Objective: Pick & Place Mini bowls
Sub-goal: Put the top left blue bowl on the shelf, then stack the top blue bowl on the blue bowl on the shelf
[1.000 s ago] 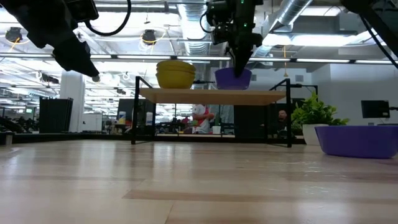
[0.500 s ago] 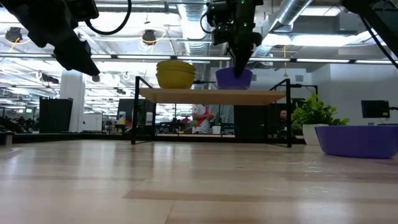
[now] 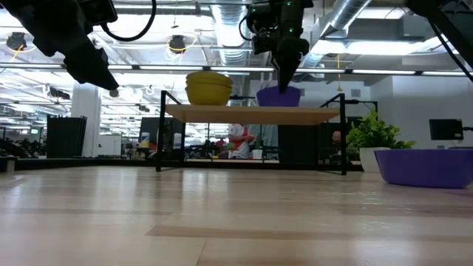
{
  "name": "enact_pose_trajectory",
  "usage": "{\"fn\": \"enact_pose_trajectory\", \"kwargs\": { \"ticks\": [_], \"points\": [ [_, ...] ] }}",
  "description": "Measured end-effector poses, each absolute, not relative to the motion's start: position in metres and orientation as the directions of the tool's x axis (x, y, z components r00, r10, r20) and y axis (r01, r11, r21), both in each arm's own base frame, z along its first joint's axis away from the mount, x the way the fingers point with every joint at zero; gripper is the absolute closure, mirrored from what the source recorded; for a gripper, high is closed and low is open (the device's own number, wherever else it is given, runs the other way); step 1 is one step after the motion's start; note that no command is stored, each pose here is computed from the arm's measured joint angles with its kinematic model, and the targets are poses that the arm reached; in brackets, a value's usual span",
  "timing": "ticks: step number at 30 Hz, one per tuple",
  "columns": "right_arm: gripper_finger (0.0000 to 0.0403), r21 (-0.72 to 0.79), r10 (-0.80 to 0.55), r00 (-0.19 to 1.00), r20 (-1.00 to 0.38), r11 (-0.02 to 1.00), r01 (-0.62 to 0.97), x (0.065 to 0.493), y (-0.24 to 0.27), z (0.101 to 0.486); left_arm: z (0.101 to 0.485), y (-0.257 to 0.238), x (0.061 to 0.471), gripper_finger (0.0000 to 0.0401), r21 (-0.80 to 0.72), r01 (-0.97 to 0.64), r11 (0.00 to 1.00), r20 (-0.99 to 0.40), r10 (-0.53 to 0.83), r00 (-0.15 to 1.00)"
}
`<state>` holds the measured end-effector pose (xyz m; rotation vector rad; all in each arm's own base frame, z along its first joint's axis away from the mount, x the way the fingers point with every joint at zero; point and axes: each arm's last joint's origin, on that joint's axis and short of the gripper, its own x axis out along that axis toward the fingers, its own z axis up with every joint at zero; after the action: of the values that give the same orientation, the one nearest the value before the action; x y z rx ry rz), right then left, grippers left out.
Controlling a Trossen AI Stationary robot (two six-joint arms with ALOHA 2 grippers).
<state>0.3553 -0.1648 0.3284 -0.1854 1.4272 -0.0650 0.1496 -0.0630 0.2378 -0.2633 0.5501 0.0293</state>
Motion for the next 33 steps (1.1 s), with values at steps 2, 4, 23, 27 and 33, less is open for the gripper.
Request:
{"fn": "enact_pose_trajectory", "kwargs": {
  "ticks": [2, 4, 23, 27, 33],
  "points": [
    [0.035, -0.166, -0.155, 0.145, -0.977, 0.984, -0.066, 0.355, -0.165, 0.328, 0.238, -0.063, 0.15, 0.0148, -0.239, -0.098, 0.966, -0.52, -0.043, 0.853],
    [0.0339, -0.166, -0.155, 0.145, -0.977, 0.984, -0.066, 0.355, -0.165, 0.328, 0.238, -0.063, 0.15, 0.0148, -0.239, -0.098, 0.966, -0.52, -0.043, 0.853],
    [0.025, -0.193, -0.175, 0.202, -0.964, 0.979, -0.071, 0.352, -0.159, 0.355, 0.238, -0.063, 0.15, 0.0148, -0.239, -0.098, 0.966, -0.52, -0.043, 0.853],
    [0.0239, -0.188, -0.172, 0.203, -0.964, 0.98, -0.064, 0.348, -0.151, 0.368, 0.238, -0.063, 0.15, 0.0148, -0.239, -0.097, 0.966, -0.521, -0.043, 0.853],
    [0.0238, -0.172, -0.184, 0.245, -0.952, 0.983, 0.069, 0.343, -0.144, 0.383, 0.238, -0.063, 0.15, 0.0148, -0.23, -0.092, 0.969, -0.521, -0.043, 0.853]
  ]
}}
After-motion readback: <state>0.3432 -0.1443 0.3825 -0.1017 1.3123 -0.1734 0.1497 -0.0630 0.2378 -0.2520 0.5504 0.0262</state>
